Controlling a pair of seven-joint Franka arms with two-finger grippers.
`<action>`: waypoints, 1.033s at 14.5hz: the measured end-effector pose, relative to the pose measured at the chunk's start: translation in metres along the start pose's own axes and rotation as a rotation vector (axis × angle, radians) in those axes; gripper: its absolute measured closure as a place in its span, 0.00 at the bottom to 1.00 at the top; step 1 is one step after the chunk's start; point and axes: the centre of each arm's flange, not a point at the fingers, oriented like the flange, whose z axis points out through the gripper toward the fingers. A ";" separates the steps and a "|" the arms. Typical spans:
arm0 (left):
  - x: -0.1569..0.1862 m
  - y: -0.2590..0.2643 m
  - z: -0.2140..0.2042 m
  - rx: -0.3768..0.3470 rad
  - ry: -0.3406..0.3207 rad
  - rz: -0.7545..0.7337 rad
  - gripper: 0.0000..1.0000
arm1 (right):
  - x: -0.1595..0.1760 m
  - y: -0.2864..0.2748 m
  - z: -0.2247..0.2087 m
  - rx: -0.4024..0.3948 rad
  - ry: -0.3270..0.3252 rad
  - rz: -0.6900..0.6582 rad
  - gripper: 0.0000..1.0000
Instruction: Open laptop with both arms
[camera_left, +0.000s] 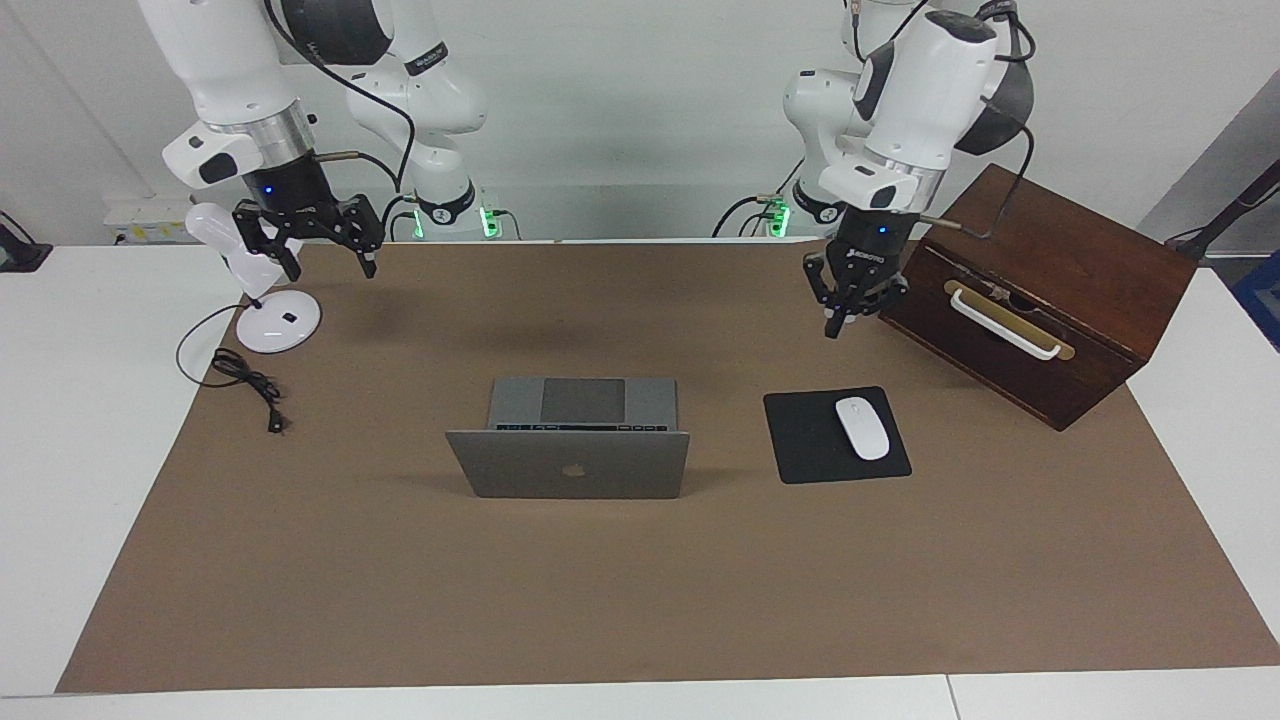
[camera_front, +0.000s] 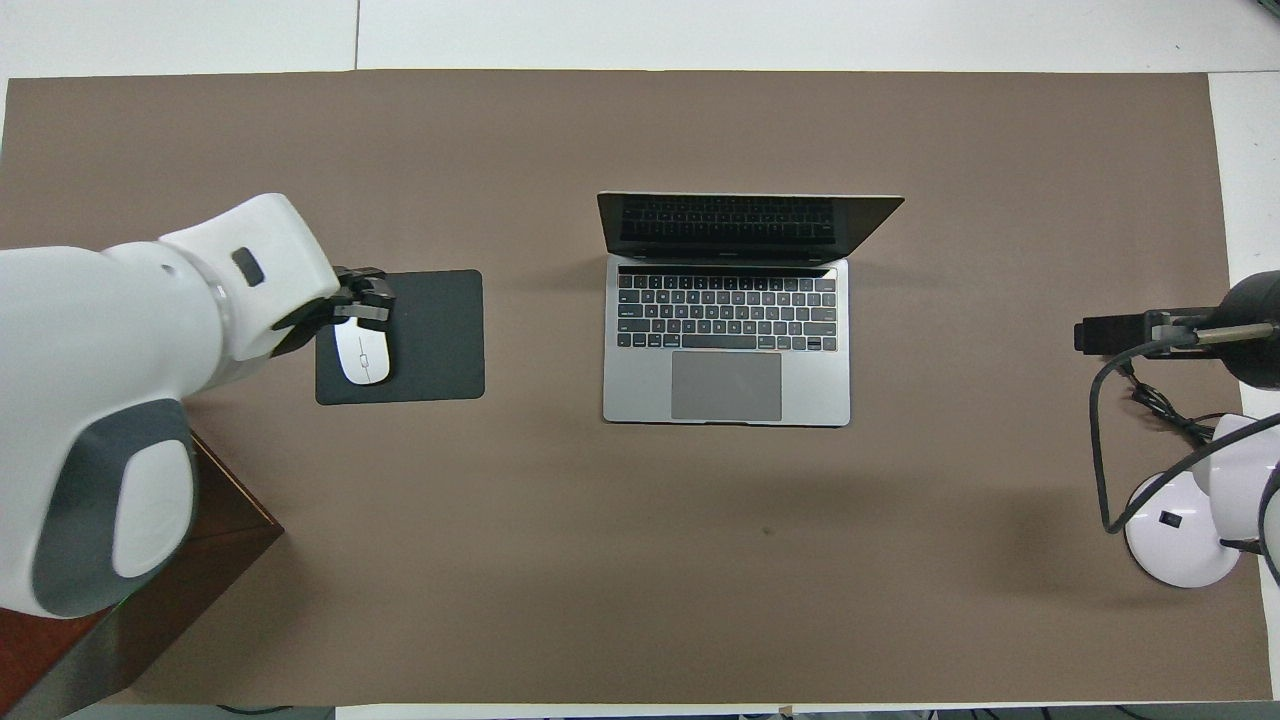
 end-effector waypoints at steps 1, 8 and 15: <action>-0.001 -0.012 -0.008 0.007 -0.016 -0.017 0.99 | 0.000 0.000 0.000 0.000 0.000 0.001 0.00; -0.009 -0.067 -0.059 0.100 -0.150 -0.072 0.70 | -0.001 0.000 0.000 0.000 0.000 0.002 0.00; -0.020 -0.114 -0.095 0.129 -0.206 -0.226 0.00 | -0.002 0.018 0.001 -0.017 -0.013 0.019 0.00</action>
